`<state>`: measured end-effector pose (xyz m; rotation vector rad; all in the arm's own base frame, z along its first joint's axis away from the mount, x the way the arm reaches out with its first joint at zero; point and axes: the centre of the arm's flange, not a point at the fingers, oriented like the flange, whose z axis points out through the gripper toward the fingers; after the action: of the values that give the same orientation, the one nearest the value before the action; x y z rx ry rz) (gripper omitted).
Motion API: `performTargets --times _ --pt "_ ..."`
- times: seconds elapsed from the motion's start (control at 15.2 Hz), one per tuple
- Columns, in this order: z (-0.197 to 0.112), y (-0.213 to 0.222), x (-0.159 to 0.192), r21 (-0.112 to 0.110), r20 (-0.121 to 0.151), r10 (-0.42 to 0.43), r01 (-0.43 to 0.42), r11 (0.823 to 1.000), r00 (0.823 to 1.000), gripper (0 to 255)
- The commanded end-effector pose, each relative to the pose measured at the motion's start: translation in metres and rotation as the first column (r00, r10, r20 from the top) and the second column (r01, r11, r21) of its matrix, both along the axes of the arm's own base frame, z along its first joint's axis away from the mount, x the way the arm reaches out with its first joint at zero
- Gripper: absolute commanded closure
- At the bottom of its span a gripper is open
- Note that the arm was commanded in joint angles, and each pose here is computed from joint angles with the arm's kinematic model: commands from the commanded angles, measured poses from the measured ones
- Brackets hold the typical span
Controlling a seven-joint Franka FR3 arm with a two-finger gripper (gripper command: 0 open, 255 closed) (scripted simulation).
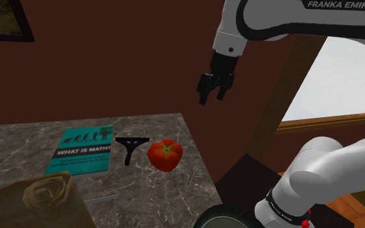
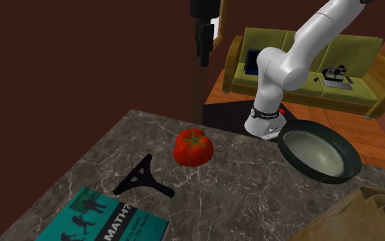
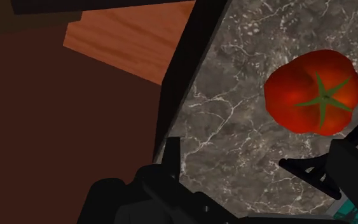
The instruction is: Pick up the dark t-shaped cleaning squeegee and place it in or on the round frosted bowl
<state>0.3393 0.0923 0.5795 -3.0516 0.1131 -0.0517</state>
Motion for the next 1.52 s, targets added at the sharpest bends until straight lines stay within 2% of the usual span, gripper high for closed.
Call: performTargets --times 0.0,0.33,0.73,1.06,1.45 --pt "-0.013 0.024 0.009 -0.003 -0.008 -0.039 0.039 0.999 0.999 0" --pt "-0.049 0.073 0.041 -0.013 -0.030 -0.129 0.129 0.992 0.991 0" --pt "-0.093 0.126 0.084 -0.028 -0.056 -0.236 0.235 0.972 0.970 0" --pt "-0.131 0.167 0.124 -0.042 -0.076 -0.324 0.321 0.946 0.943 0" --pt "-0.179 0.210 0.174 -0.061 -0.098 -0.425 0.420 0.905 0.900 0"
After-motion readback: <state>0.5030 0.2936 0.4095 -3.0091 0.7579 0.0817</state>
